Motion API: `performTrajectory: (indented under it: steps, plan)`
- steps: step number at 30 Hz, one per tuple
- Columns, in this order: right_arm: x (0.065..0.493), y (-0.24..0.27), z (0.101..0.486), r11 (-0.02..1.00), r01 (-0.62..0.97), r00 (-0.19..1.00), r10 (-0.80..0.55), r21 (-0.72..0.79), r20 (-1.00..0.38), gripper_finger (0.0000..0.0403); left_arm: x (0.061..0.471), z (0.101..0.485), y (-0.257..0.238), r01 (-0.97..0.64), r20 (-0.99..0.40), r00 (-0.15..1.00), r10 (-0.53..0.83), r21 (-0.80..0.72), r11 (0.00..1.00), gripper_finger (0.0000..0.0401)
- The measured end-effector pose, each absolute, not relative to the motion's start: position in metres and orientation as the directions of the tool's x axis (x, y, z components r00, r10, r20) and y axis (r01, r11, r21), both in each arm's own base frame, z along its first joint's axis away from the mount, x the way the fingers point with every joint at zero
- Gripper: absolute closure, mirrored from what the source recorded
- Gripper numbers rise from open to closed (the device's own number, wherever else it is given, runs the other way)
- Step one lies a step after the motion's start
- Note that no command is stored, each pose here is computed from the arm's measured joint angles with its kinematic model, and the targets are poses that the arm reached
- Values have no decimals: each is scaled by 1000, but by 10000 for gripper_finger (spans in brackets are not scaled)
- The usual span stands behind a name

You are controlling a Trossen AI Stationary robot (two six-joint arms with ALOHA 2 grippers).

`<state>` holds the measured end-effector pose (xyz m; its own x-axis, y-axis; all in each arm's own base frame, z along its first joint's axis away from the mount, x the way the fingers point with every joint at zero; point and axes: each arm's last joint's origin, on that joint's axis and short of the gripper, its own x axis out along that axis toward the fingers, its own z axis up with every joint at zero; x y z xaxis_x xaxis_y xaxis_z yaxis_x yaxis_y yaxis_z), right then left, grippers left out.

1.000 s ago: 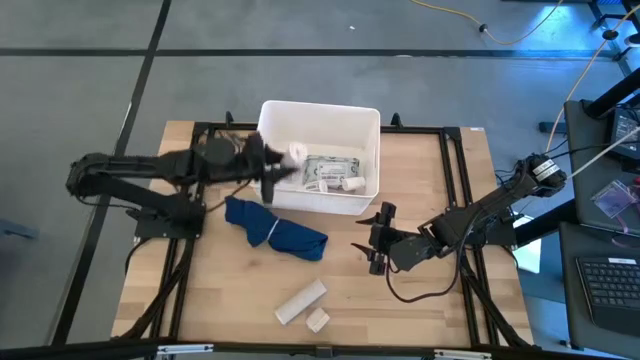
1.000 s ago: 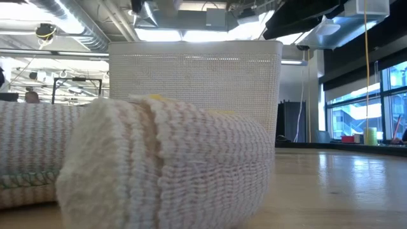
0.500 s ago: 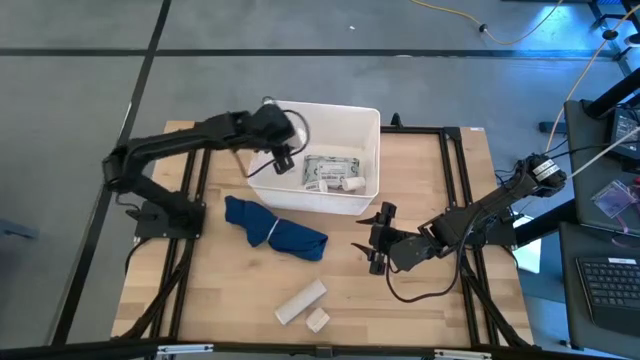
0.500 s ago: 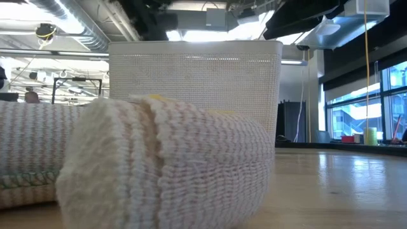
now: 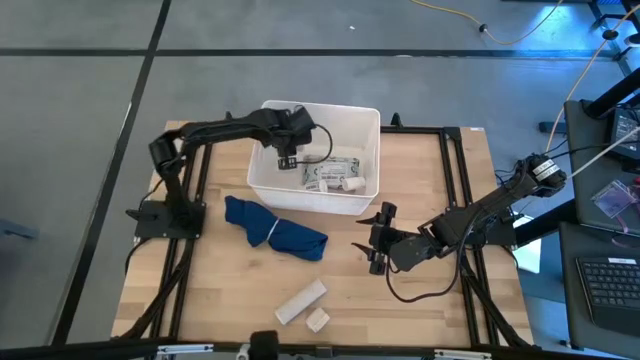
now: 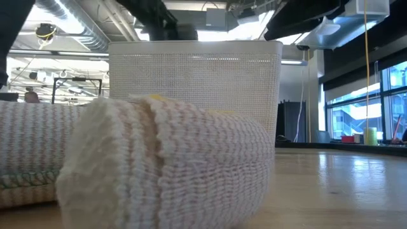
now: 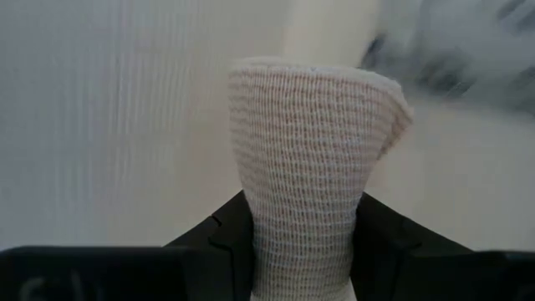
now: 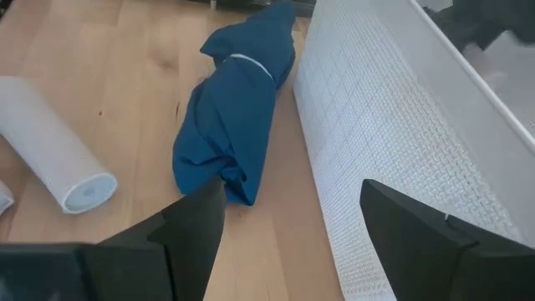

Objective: Pick & place medical supplies in basket/bin
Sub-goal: Put the left light brown bandage into the white bin

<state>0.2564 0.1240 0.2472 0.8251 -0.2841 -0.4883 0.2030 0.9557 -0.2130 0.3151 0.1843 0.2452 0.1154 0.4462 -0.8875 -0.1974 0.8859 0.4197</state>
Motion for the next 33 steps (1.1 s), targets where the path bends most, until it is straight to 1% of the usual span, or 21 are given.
performTrajectory:
  steps: [3,6,10,17,21,26,29,33]
  plan:
    - [257,124,245,954,201,818,-289,-224,-498,126,317,230,188,-147,-878,17,478,471,870,267]
    - [259,125,240,951,196,809,-295,-239,-509,126,319,220,190,-119,-872,-34,488,489,864,266]
    - [262,124,234,946,197,794,-309,-258,-524,126,321,212,192,-95,-868,-57,493,496,863,253]
    - [264,120,232,941,211,781,-325,-265,-533,126,321,215,190,-119,-864,-47,501,503,856,208]
    - [264,120,231,946,201,782,-312,-256,-540,126,320,224,190,-141,-850,-46,524,525,839,192]
    - [264,121,231,952,187,783,-294,-242,-548,126,322,242,188,-153,-843,-25,537,534,831,188]
    - [264,121,231,952,187,783,-293,-242,-549,126,324,259,185,-156,-839,-7,544,538,828,188]
    - [263,121,231,953,190,780,-294,-237,-553,126,322,291,177,-160,-830,25,557,546,822,189]
